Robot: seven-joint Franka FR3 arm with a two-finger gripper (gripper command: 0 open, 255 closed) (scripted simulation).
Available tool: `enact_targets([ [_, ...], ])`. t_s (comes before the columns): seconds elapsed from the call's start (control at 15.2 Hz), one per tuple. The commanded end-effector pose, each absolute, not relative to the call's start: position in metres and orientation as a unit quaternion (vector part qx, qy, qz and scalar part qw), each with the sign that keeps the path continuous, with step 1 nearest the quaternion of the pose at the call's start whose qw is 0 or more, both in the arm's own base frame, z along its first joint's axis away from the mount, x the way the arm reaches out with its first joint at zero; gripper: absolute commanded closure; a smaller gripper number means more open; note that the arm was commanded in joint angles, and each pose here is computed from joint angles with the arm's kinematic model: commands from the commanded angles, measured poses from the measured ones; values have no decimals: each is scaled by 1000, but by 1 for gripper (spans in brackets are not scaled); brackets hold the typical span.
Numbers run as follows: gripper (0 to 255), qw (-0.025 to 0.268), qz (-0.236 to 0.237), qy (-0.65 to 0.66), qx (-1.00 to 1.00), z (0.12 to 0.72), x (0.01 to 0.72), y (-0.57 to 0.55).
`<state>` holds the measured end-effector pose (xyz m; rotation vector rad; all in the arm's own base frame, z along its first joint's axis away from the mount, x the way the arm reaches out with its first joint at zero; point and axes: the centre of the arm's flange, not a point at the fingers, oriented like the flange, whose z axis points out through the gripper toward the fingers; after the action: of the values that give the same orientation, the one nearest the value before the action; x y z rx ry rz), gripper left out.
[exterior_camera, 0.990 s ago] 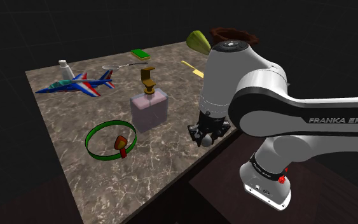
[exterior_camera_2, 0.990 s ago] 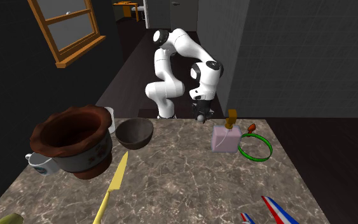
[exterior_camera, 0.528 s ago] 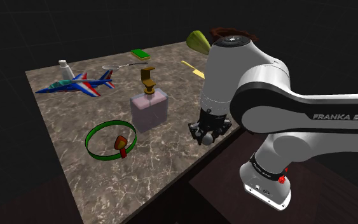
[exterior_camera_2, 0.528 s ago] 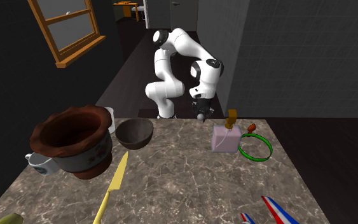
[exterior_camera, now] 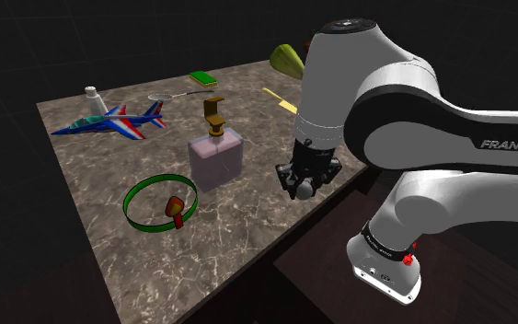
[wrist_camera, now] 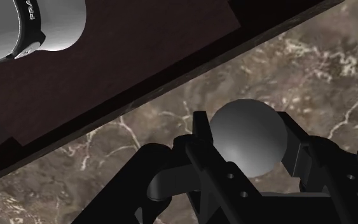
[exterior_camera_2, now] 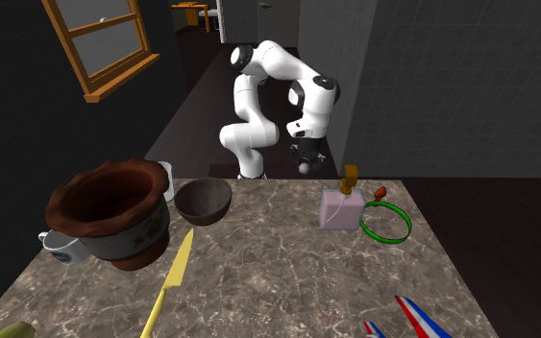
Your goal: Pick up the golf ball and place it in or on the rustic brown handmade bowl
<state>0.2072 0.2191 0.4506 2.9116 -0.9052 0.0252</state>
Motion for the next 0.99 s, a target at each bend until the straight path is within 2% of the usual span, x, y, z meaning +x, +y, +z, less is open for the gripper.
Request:
enact_targets([
  [0.0,255,46,8,-297,954,463,208,219],
  [0.92,255,46,8,-297,954,537,208,219],
])
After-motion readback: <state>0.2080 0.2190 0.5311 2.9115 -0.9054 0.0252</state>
